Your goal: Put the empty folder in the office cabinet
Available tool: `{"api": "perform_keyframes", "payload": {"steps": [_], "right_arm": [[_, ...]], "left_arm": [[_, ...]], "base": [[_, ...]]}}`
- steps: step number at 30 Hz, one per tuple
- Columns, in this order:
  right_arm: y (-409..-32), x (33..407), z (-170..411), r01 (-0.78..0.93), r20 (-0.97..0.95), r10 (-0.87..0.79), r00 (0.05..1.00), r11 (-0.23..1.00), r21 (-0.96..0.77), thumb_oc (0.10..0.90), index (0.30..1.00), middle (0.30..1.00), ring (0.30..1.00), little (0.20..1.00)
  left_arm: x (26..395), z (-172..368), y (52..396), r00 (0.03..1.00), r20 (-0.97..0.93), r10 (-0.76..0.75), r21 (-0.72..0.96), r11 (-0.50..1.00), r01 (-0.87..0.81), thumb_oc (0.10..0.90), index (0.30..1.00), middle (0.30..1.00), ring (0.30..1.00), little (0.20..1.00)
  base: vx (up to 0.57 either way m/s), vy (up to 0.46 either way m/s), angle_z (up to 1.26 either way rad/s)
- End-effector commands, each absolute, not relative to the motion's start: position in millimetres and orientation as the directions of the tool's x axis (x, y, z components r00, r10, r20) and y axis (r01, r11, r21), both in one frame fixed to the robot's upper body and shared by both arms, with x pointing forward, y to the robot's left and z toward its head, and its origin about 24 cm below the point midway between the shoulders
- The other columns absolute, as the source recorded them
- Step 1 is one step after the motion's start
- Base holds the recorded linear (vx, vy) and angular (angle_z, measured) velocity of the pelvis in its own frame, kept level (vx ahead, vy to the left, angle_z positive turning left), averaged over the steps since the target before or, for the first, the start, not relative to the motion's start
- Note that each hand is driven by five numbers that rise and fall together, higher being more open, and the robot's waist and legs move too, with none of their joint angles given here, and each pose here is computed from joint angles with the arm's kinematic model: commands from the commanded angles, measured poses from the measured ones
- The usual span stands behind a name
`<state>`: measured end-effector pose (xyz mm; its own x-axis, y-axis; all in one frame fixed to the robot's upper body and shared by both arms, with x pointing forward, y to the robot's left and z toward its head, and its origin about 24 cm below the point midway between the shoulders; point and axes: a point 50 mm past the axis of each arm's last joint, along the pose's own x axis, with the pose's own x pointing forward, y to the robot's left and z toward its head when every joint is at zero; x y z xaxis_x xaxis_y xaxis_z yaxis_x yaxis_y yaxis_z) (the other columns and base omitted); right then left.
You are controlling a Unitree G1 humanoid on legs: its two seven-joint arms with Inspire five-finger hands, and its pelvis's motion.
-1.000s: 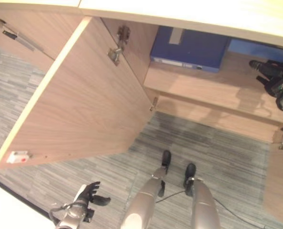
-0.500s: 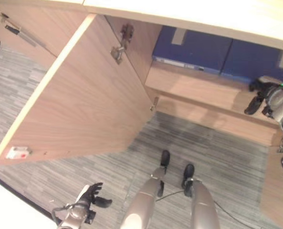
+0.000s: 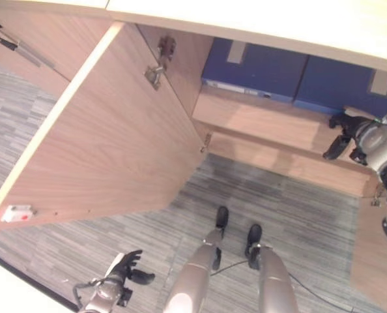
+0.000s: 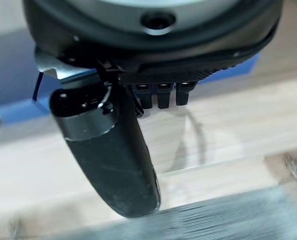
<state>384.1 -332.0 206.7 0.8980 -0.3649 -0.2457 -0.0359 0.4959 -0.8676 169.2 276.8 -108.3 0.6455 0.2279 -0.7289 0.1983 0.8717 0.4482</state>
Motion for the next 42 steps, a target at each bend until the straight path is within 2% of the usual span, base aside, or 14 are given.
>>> {"api": "perform_keyframes", "payload": {"steps": [1,8,13,16,18,22,28,31,32,34,35,39,40,42], "right_arm": [[-356,372,206,0.032,-0.233,-0.479,0.846,0.482,-0.876,0.800,0.900,0.900,0.900,0.900],[-351,363,147,-0.197,-0.417,-0.485,0.769,0.441,-0.876,0.800,0.900,0.900,0.900,0.900],[-348,361,135,-0.235,-0.440,-0.477,0.761,0.429,-0.872,0.800,0.900,0.900,0.900,0.900],[-340,362,122,-0.262,-0.456,-0.446,0.770,0.429,-0.864,0.800,0.900,0.900,0.900,0.900],[-319,368,109,-0.328,-0.482,-0.385,0.787,0.401,-0.856,0.800,0.900,0.900,0.900,0.900],[-300,370,93,-0.368,-0.501,-0.325,0.802,0.391,-0.843,0.800,0.900,0.900,0.900,0.900],[-290,356,53,-0.429,-0.566,-0.288,0.773,0.420,-0.800,0.800,0.900,0.900,0.900,0.900],[-272,352,35,-0.500,-0.612,-0.225,0.758,0.401,-0.767,0.800,0.900,0.900,0.900,0.900],[-255,352,27,-0.531,-0.622,-0.157,0.767,0.387,-0.753,0.800,0.900,0.900,0.900,0.900],[-250,350,22,-0.540,-0.627,-0.129,0.768,0.397,-0.743,0.800,0.900,0.900,0.900,0.900],[-242,348,20,-0.537,-0.618,-0.084,0.782,0.412,-0.736,0.800,0.900,0.900,0.900,0.900],[-233,333,14,-0.413,-0.519,0.044,0.854,0.666,-0.622,0.800,0.900,0.900,0.900,0.900],[-233,333,14,-0.412,-0.519,0.044,0.854,0.666,-0.622,0.800,0.900,0.900,0.900,0.900],[-245,312,-2,-0.311,-0.495,0.009,0.869,0.789,-0.530,0.800,0.900,0.900,0.900,0.900]], "left_arm": [[150,-113,296,0.583,-0.752,0.308,0.489,0.854,0.179,0.800,0.900,0.900,0.900,0.900],[160,-107,298,0.600,-0.740,0.304,0.497,0.849,0.182,0.800,0.900,0.900,0.900,0.900],[169,-102,301,0.614,-0.730,0.299,0.507,0.840,0.193,0.800,0.900,0.900,0.900,0.900],[167,-105,303,0.588,-0.745,0.315,0.518,0.828,0.213,0.800,0.900,0.900,0.900,0.900],[157,-110,307,0.548,-0.766,0.337,0.529,0.814,0.239,0.800,0.900,0.900,0.900,0.900],[143,-118,305,0.496,-0.794,0.353,0.517,0.821,0.243,0.800,0.900,0.900,0.900,0.900],[146,-125,289,0.495,-0.805,0.327,0.502,0.820,0.276,0.800,0.900,0.900,0.900,0.900],[146,-127,284,0.493,-0.810,0.318,0.497,0.818,0.290,0.800,0.900,0.900,0.900,0.900],[143,-131,280,0.478,-0.821,0.312,0.490,0.816,0.308,0.800,0.900,0.900,0.900,0.900],[141,-132,278,0.470,-0.828,0.307,0.484,0.813,0.323,0.800,0.900,0.900,0.900,0.900],[139,-134,277,0.462,-0.833,0.305,0.483,0.808,0.338,0.800,0.900,0.900,0.900,0.900],[127,-137,283,0.415,-0.847,0.332,0.492,0.785,0.376,0.800,0.900,0.900,0.900,0.900],[127,-137,283,0.415,-0.847,0.332,0.492,0.785,0.376,0.800,0.900,0.900,0.900,0.900],[116,-139,288,0.381,-0.857,0.348,0.491,0.777,0.394,0.800,0.900,0.900,0.900,0.900]], "base": [[0.00,0.000,0.00],[0.00,-0.083,0.06],[-0.07,-0.042,0.24],[-0.09,0.047,0.03],[-0.12,0.080,0.05],[-0.03,0.159,-0.03],[-0.07,0.192,-0.17],[-0.14,0.246,-0.08],[-0.12,0.226,-0.22],[-0.11,0.190,-0.28],[-0.13,0.210,-0.33],[-0.13,0.215,-0.42],[-0.10,0.154,-0.40],[-0.10,0.142,-0.49]]}}
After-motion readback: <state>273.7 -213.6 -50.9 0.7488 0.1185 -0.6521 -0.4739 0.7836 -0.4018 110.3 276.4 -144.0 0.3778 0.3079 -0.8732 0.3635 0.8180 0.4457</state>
